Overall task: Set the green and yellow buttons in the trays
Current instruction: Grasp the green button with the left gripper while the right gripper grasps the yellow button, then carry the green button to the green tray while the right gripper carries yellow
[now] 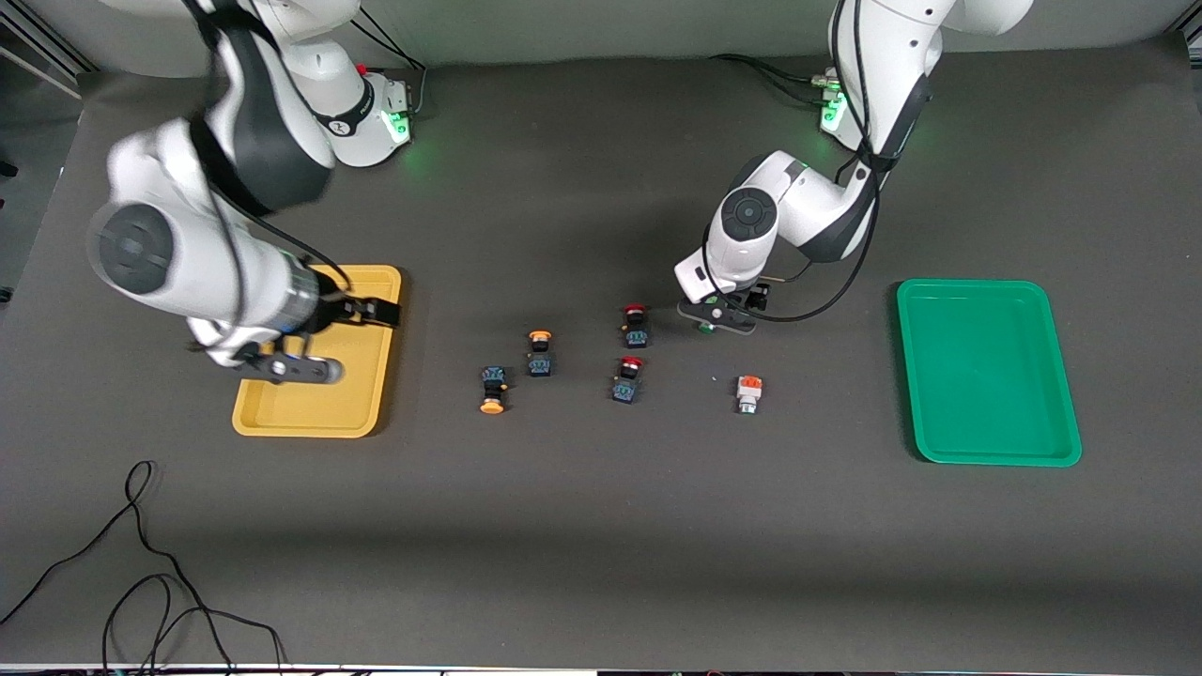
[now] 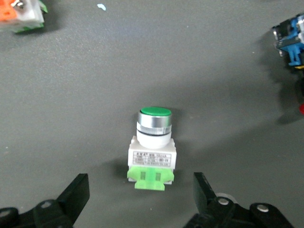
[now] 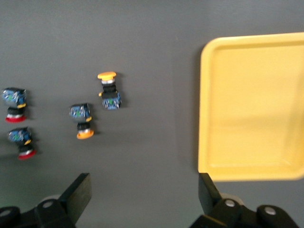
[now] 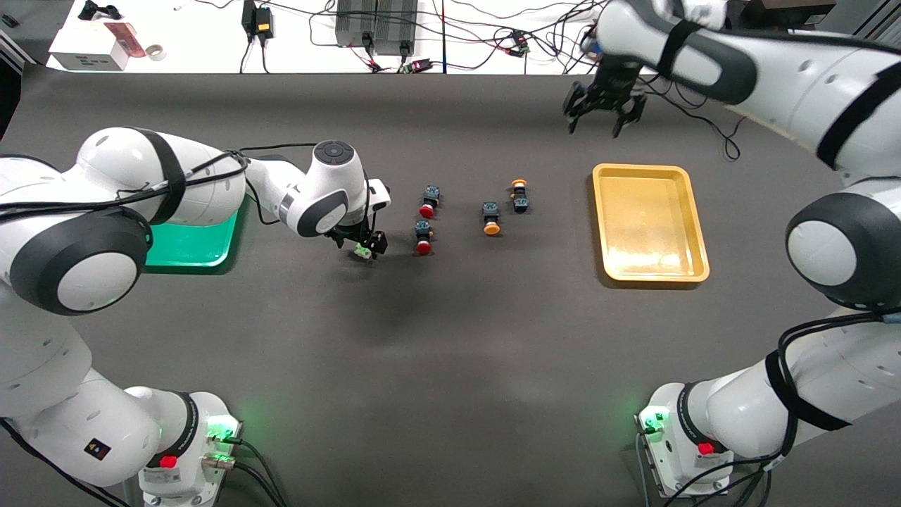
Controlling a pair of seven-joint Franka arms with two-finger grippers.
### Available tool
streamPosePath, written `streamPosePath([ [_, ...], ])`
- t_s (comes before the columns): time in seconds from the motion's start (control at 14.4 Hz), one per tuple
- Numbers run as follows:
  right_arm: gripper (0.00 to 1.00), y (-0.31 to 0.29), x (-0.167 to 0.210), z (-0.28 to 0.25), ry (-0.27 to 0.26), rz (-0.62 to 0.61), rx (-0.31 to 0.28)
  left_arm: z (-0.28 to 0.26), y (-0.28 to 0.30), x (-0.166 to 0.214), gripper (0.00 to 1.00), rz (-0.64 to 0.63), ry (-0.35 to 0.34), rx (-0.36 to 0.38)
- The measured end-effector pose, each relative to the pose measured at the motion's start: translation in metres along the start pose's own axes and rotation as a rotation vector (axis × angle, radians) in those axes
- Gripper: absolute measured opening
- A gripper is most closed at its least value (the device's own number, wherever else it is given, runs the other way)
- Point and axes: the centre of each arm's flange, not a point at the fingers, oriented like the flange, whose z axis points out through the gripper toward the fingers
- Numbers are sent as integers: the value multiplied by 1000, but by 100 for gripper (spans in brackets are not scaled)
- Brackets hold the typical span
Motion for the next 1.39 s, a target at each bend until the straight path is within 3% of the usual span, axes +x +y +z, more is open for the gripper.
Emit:
streamPosePath([
  [0.07, 100, -6, 3, 24, 13, 9, 1, 0, -1, 1, 98, -2, 4, -1],
  [0.21, 100, -23, 7, 71, 28, 34, -4, 0, -1, 4, 86, -20, 16, -6],
  [0.35, 100, -40, 15, 117, 42, 68, -12, 1, 0, 8, 82, -53, 21, -9],
  [0.56, 100, -56, 23, 170, 50, 65, -25, 2, 2, 15, 44, -99, 25, -12],
  [0.63, 100, -59, 25, 182, 57, 63, -26, 0, 2, 17, 41, -118, 28, -14],
  [0.83, 100, -64, 32, 213, 86, 66, -21, -23, -2, 29, 41, -176, -6, 8],
  [1.04, 100, -74, 33, 238, 115, 63, -15, -112, -41, 51, 41, -277, -44, 14],
  [1.25, 100, -81, 31, 258, 120, 60, -19, -205, -114, 43, 41, -421, -59, -20],
  [1.39, 93, -80, 32, 258, 122, 61, -20, -239, -192, 24, 41, -483, -90, -25],
])
